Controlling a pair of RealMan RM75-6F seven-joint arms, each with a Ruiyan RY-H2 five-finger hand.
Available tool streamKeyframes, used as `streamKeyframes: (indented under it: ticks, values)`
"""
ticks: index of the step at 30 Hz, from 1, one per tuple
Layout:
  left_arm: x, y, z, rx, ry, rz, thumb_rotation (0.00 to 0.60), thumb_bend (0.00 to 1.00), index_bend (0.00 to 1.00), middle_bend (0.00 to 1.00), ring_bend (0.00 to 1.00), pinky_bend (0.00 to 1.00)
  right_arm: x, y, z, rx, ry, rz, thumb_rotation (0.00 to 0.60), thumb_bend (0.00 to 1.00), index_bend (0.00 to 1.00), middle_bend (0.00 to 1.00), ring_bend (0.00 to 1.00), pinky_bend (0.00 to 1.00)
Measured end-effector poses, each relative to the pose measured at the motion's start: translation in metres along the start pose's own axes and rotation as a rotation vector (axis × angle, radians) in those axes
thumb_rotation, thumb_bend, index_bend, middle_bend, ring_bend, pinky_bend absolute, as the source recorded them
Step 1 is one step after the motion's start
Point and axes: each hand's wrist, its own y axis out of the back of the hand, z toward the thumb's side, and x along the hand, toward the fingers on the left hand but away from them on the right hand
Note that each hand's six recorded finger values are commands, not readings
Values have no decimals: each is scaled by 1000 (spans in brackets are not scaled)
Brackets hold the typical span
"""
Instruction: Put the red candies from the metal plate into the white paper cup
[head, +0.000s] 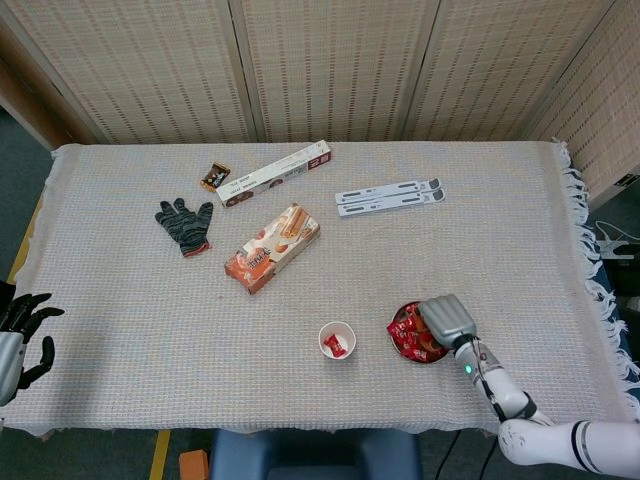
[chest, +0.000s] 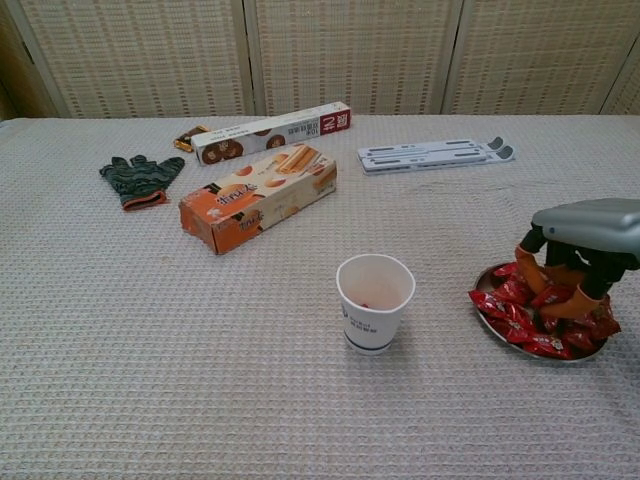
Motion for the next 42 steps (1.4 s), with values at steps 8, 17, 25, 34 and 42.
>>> streamKeyframes:
  ticks: [8, 17, 25, 34, 42]
  values:
    - [0, -2, 1, 5, -1, -5, 600, 619, 290, 133, 82, 302, 20, 37, 22, -95, 77, -72, 600, 267, 687, 857, 747, 933]
    - [0, -2, 1, 12, 2, -6, 600, 620, 290, 132, 82, 302, 37, 78, 71, -194, 278, -122, 600, 276, 698, 857, 747, 933]
    - [0, 0, 0, 11, 4, 5, 600, 621, 290, 133, 82, 302, 24, 78, 104, -198, 382, -63, 600, 276, 698, 857, 747, 933]
    - [0, 0, 1, 12, 1, 4, 600, 620, 291, 132, 82, 301, -1, 68, 119, -224, 399, -8, 600, 276, 698, 857, 747, 933]
    - [0, 0, 0, 10, 1, 6, 600, 619, 290, 132, 82, 302, -7, 63, 126, -242, 415, 9, 600, 276, 673, 857, 747, 933]
